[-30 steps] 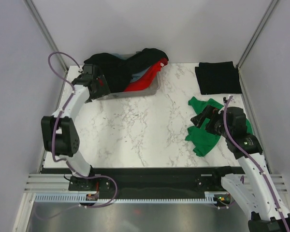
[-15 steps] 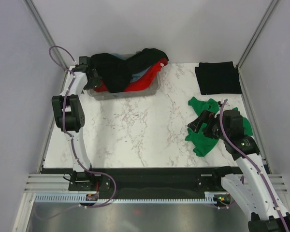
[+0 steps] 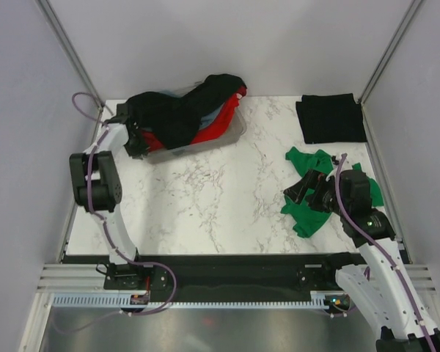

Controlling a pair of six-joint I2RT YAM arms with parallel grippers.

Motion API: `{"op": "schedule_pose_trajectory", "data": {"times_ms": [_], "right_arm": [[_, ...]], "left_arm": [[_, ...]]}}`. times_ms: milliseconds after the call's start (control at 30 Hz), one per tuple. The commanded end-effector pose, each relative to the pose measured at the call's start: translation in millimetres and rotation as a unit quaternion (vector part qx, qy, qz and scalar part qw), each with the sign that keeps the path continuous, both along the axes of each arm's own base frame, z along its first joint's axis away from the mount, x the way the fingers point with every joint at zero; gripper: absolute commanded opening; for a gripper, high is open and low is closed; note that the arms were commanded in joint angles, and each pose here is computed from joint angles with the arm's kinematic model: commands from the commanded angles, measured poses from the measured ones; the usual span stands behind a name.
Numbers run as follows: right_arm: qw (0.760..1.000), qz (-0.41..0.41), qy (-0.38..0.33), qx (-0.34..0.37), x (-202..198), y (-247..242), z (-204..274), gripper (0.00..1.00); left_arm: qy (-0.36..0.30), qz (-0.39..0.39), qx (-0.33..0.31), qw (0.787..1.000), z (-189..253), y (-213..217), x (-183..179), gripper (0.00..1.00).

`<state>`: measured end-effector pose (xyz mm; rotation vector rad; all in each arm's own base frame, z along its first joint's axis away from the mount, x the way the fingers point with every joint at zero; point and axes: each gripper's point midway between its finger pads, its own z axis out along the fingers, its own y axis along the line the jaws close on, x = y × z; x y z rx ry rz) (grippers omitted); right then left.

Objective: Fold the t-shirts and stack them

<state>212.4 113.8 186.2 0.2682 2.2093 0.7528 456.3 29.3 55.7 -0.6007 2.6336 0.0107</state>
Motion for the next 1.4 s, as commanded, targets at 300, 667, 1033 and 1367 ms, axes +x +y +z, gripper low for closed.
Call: {"op": "schedule_pose_trajectory", "data": {"times_ms": [300, 667, 1033, 1367], "right_arm": [[1.000, 0.017, -0.015, 0.016, -29.9, 1.6, 33.5, 0.98], [1.000, -0.005, -0.004, -0.003, -38.9, -9.1, 30.6, 0.98], [0.987, -0.105, 0.108, -0.064, -2.8, -34.9, -42.7, 0.98], [0.973, -0.080, 0.177, -0.125, 17.2, -5.4, -101.6, 0.98]], "left_arm": [[-0.045, 0.463, -0.187, 0.865, -1.5, 67.1, -203.3, 0.02], [-0.161, 0.507, -0.267, 0.803, 11.0, 98.3, -151.0, 0.02], [-0.143, 0.385, -0.303, 0.860, 41.2, 90.4, -116.3, 1.00], [-0.190, 0.291, -0.286, 0.893, 87.9, 36.4, -180.7, 1.00]]}}
